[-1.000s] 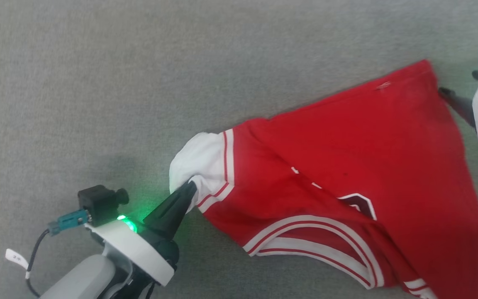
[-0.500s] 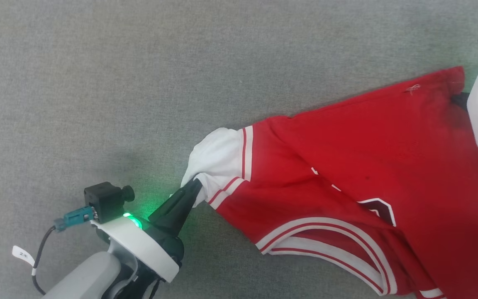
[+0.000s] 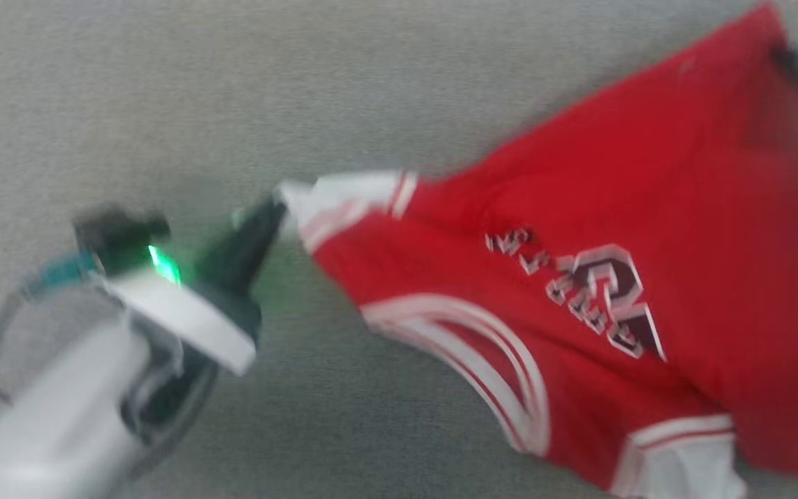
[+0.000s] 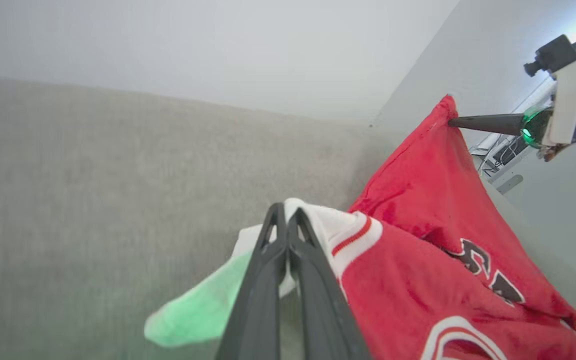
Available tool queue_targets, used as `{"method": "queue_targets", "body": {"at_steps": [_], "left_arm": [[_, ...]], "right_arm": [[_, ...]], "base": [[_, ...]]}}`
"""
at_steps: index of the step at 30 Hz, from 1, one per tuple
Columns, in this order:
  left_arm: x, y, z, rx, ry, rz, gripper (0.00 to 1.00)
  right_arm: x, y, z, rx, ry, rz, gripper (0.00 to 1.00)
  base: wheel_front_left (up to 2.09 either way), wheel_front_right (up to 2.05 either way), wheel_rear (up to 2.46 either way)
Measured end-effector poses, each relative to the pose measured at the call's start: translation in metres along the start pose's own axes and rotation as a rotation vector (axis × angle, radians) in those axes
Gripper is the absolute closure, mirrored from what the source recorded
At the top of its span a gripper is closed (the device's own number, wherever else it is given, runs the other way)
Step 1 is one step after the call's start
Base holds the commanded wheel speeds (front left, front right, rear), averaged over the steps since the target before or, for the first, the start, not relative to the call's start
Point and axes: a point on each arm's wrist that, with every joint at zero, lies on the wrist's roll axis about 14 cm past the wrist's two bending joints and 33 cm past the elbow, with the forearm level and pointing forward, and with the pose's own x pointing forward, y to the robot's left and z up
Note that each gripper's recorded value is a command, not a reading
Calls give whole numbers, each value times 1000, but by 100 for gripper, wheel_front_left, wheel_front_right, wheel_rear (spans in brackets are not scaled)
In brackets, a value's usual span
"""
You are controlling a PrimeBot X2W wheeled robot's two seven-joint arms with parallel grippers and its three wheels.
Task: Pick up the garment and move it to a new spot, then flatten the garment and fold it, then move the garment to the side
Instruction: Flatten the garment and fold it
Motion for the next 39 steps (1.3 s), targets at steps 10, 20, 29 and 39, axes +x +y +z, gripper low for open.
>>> {"method": "queue_targets", "body": {"at_steps": [10,20,29,39], "left_arm": [[110,7,143,32,-249,-40,100],[167,-13,306,-36,-619,-67,100],[161,-28,294,-113,-597,-133,100],[118,4,107,-369,-231,-57,100]], "right_arm": [[-21,-78,125,153,-443,-213,100],[-63,-116,225,199,-791,-335,100],[-49,-116,202,205,-718,-351,100],[0,-86,48,282,-362,-255,100]], "base": [[0,0,0],[0,0,0],[0,0,0],[0,0,0]]}}
